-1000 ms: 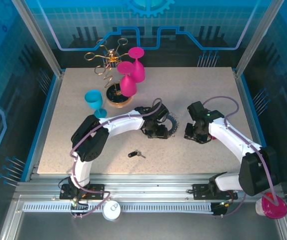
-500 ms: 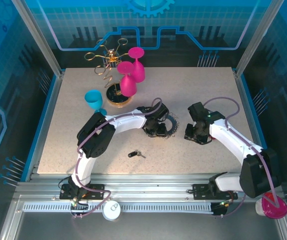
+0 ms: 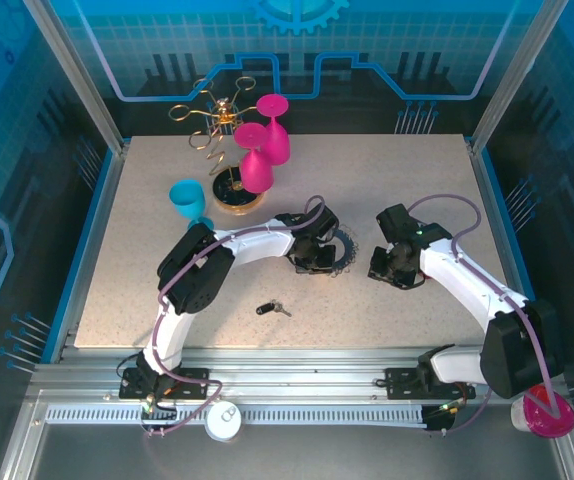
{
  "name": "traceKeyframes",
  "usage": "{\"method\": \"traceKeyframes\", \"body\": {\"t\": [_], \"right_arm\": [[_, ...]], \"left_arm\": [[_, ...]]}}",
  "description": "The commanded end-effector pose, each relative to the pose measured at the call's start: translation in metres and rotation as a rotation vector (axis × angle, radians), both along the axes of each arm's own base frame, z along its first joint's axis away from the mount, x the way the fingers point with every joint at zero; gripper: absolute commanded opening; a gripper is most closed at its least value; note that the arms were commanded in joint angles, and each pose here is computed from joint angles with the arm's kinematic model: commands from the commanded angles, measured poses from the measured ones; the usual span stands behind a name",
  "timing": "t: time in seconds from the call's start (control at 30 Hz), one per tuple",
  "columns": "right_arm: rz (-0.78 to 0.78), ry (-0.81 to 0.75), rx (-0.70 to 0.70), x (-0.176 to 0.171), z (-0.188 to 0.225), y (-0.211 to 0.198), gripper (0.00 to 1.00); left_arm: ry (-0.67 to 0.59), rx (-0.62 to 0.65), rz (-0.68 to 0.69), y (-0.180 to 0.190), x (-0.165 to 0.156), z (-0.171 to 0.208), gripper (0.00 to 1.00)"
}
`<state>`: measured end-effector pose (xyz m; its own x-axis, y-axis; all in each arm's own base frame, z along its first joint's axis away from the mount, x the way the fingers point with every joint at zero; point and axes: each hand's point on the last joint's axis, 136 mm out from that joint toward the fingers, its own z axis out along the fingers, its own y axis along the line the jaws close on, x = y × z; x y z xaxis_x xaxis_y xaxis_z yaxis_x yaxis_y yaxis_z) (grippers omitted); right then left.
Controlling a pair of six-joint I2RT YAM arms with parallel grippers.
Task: Put the keys on the keyring
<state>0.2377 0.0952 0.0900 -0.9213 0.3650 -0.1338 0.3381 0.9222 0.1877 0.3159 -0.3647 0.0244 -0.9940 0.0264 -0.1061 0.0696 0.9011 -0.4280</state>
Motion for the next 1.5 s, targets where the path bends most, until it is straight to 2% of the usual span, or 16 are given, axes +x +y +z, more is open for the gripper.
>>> {"method": "traceKeyframes", "body": {"t": [0.0, 0.1, 0.27, 0.43, 0.47, 0.57, 0.63, 0.73, 0.8, 0.9, 1.03, 1.2, 1.47], "right_arm": [[0.0, 0.0, 0.024, -0.001, 0.006, 0.001, 0.3], [0.053, -0.007, 0.042, 0.0, 0.003, 0.009, 0.28], [0.21, -0.017, 0.05, 0.003, 0.0, 0.036, 0.31], [0.329, 0.02, 0.022, 0.008, -0.006, 0.058, 0.32], [0.354, 0.021, 0.02, 0.01, -0.006, 0.063, 0.33], [0.398, 0.032, 0.019, 0.014, -0.009, 0.076, 0.33], [0.404, 0.039, 0.022, 0.015, -0.011, 0.082, 0.33], [0.396, 0.039, 0.036, 0.015, -0.012, 0.086, 0.33], [0.384, 0.034, 0.046, 0.013, -0.012, 0.086, 0.33], [0.369, 0.026, 0.06, 0.008, -0.012, 0.084, 0.33], [0.361, 0.039, 0.069, 0.0, -0.016, 0.083, 0.32], [0.331, 0.03, 0.065, -0.001, -0.016, 0.08, 0.31], [0.192, 0.011, 0.067, 0.0, -0.017, 0.059, 0.26]], "left_arm": [[-0.029, 0.017, -0.021, 0.009, -0.002, 0.011, 0.0], [-0.043, 0.022, -0.077, 0.018, -0.013, 0.013, 0.0], [-0.05, -0.001, -0.176, 0.037, -0.031, 0.012, 0.0], [-0.051, -0.008, -0.179, 0.063, -0.032, 0.012, 0.0], [-0.055, -0.004, -0.173, 0.068, -0.03, 0.012, 0.02], [-0.056, -0.01, -0.168, 0.073, -0.028, 0.013, 0.15], [-0.062, -0.014, -0.17, 0.072, -0.026, 0.014, 0.28], [-0.105, -0.018, -0.152, 0.072, -0.02, 0.023, 0.36], [-0.158, -0.03, -0.129, 0.075, -0.016, 0.036, 0.47], [-0.223, -0.043, -0.102, 0.08, -0.013, 0.054, 0.54], [-0.251, -0.023, -0.078, 0.09, -0.017, 0.062, 0.55], [-0.227, -0.007, -0.061, 0.095, -0.025, 0.064, 0.55], [-0.127, -0.011, -0.009, 0.059, -0.033, 0.075, 0.56]]}}
